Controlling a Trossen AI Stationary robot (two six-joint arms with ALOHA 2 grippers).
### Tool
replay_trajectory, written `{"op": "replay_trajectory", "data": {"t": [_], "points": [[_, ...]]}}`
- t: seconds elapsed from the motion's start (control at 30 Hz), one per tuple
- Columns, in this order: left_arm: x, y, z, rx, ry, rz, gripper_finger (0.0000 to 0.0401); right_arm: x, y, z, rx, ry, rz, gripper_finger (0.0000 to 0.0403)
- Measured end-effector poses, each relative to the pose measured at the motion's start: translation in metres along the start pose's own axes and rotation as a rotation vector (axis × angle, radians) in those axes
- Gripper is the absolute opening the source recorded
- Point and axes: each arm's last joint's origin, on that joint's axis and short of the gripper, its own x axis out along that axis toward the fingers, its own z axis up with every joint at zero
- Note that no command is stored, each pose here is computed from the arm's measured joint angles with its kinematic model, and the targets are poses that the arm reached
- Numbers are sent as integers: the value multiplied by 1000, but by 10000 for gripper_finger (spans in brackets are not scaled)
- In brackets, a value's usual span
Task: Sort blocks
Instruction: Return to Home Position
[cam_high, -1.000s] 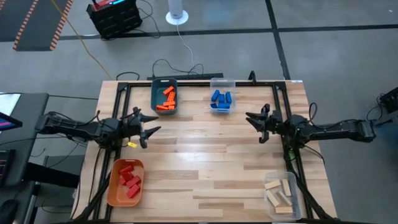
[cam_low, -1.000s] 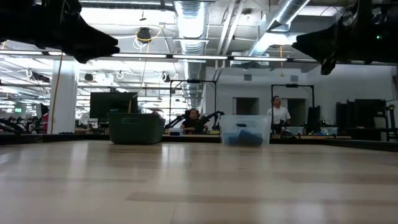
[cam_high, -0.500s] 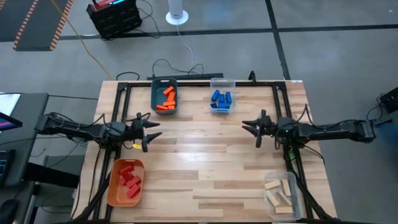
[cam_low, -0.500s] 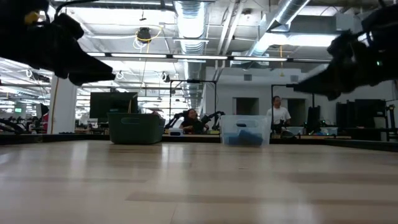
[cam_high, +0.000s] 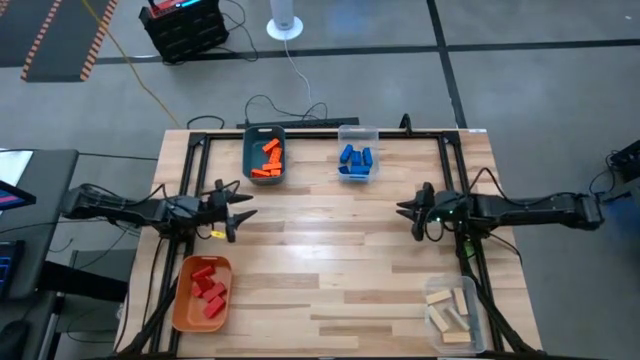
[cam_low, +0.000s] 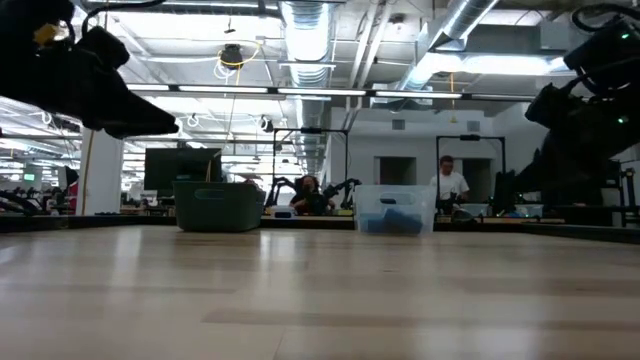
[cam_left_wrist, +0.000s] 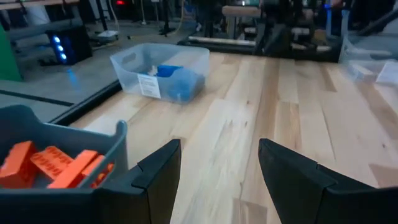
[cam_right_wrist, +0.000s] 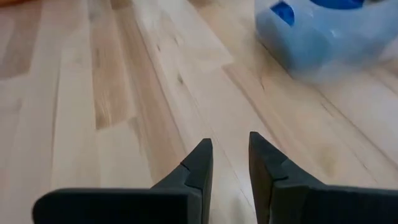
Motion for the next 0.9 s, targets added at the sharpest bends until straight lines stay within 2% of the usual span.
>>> {"op": "replay_trajectory", "data": {"t": [0.43,0.73,0.8,0.9], "points": [[-24,12,1,-78,-85,0,209,-6,-1,3,-23,-43,3,81],[-22,11,-1,-24,-62,-21,209,-5,-3,4,-67,-39,-20,81],[-22,11,-1,-18,-62,-21,209,-5,-4,4,-33,-41,-30,81],[-22,11,-2,-15,-61,-21,209,-5,-6,4,84,-43,-38,81]]}}
